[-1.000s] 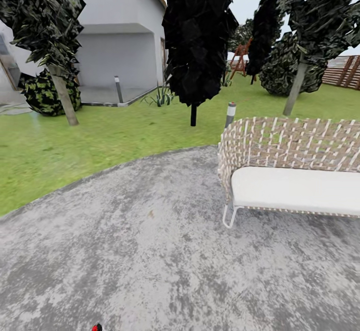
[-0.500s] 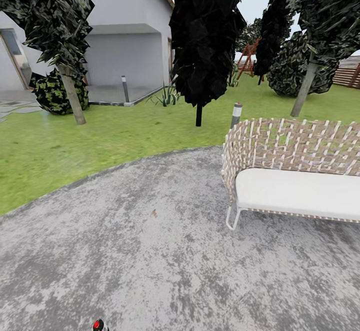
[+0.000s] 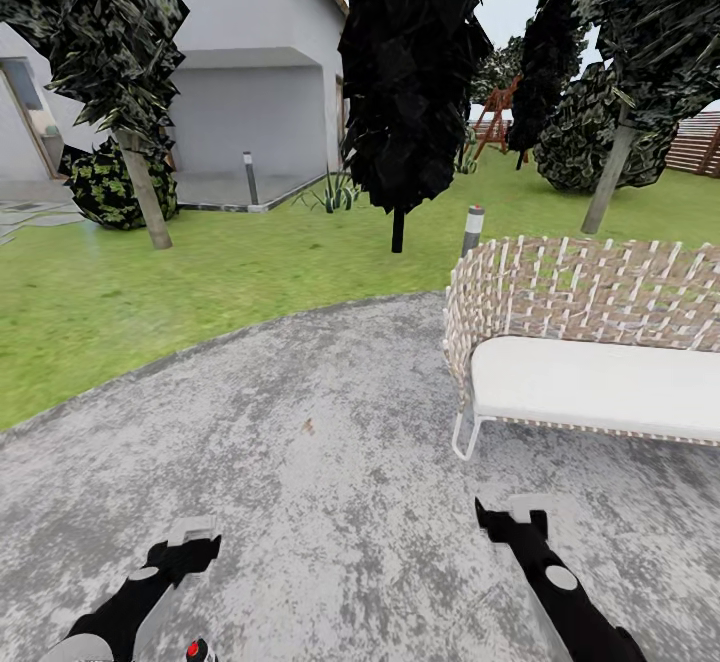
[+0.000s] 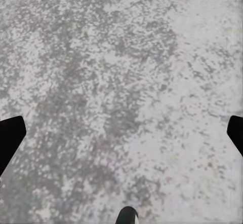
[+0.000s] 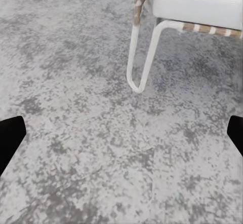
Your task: In the garden, pick up the pesticide atomizer on the floor and spray pesticide onto both trees until each tree trunk is fully covered.
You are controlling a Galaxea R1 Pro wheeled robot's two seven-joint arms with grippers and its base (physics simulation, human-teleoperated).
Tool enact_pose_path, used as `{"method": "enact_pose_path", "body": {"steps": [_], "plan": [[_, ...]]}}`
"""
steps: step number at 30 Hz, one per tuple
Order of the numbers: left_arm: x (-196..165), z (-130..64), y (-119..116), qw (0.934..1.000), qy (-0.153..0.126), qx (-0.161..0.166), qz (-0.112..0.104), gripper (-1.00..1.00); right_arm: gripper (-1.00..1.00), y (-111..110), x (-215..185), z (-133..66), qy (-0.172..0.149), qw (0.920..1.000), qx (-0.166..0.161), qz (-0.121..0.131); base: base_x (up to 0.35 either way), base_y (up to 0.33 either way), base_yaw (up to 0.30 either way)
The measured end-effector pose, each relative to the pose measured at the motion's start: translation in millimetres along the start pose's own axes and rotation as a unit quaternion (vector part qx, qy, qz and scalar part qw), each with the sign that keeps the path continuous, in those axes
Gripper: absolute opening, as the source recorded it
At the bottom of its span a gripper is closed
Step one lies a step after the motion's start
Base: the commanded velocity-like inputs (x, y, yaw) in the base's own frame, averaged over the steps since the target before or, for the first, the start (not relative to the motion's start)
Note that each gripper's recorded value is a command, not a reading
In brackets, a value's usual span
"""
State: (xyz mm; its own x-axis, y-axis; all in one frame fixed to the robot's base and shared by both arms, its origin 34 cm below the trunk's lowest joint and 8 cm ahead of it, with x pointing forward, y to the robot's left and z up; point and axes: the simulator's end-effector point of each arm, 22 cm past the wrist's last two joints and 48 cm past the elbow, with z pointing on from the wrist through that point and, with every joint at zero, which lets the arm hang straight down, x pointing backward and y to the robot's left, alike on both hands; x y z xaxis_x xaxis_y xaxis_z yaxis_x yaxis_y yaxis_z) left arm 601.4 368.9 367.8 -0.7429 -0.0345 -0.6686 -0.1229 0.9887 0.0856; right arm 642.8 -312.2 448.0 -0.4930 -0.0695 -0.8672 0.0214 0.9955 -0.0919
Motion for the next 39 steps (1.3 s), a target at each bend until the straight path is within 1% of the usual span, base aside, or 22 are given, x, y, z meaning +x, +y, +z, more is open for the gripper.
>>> {"method": "enact_pose_path", "body": {"steps": [5,10,21,25,33,39], "plan": [[0.1,0.1,5.6,1.0,0.004,-0.004,0.002,1.0,1.0,-2.2,-9.0,6.7,0.008,1.0,0.0,-0.001,0.0,0.0,0.0],[0.0,0.1,6.8,1.0,0.004,-0.005,0.002,1.0,1.0,-3.6,-10.4,7.1,0.008,1.0,0.001,-0.001,0.0,0.021,0.0],[-0.3,0.2,4.7,1.0,0.004,-0.004,0.0,1.0,1.0,-3.0,-10.8,7.2,0.008,1.0,0.0,0.0,-0.004,0.283,-0.001],[-0.3,0.3,3.3,1.0,0.004,-0.003,0.001,1.0,1.0,-3.1,-10.8,7.2,0.008,1.0,0.0,0.0,-0.03,0.197,-0.094],[-0.5,0.3,1.3,1.0,0.004,-0.001,0.001,1.0,1.0,-2.0,-10.9,7.2,0.008,1.0,0.0,0.0,-0.005,0.034,-0.034],[10.3,8.0,0.2,1.0,0.004,-0.001,0.0,1.0,1.0,-0.8,1.8,11.1,0.008,1.0,0.0,0.0,0.0,0.003,-0.003]]}}
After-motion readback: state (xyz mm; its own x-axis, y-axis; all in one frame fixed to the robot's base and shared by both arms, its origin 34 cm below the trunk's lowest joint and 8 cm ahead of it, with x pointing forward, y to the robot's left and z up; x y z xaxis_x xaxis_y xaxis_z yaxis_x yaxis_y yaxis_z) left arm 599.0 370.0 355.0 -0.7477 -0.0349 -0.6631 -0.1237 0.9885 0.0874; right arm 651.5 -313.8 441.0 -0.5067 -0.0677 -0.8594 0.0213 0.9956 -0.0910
